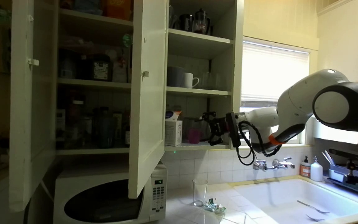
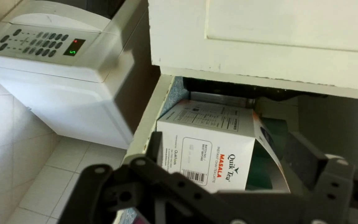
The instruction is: Put the red cup in the cupboard
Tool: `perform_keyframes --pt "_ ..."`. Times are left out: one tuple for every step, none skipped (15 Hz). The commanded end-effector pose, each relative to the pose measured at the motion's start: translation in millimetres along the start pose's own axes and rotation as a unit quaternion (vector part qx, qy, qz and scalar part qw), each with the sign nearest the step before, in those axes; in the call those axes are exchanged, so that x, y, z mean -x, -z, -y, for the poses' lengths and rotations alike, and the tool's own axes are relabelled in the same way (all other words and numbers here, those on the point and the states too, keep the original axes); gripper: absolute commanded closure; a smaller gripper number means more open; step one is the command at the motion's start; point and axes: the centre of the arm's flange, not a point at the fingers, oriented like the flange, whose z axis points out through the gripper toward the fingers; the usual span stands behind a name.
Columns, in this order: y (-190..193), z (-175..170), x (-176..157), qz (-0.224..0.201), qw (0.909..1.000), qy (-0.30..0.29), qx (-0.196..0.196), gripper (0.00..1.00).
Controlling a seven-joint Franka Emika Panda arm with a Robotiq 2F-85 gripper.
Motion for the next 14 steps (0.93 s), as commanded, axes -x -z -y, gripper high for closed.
perform_keyframes --pt "1 0 -2 -0.003 0.9999 -0.006 -0.007 0.0" --pt "3 0 -4 -0.006 0.9998 -0.011 -0.013 0.0" --pt "4 0 -5 -0.007 0.9998 -0.013 -0.015 0.0" --pt "4 0 -5 -0.007 0.9998 -0.013 -0.016 0.0" --pt "7 5 -6 -0.005 0.9996 -0.022 -0.02 0.0" --pt "9 12 -9 -0.007 0.9994 -0.03 -0.015 0.0" --pt "10 17 -10 -0.009 0.9993 -0.035 -0.011 0.0" --pt "12 25 -12 -0.012 0.9992 -0.039 -0.005 0.0" --pt "14 31 -12 -0.013 0.999 -0.042 0.004 0.0" --pt "15 32 -11 -0.018 0.9988 -0.044 0.013 0.0" --pt "15 38 -11 -0.021 0.9983 -0.048 0.025 0.0" --pt "15 41 -11 -0.027 0.9979 -0.05 0.032 0.0" --pt "13 43 -10 -0.037 0.9978 -0.044 0.033 0.0" --pt "9 42 -10 -0.04 0.9981 -0.037 0.03 0.0"
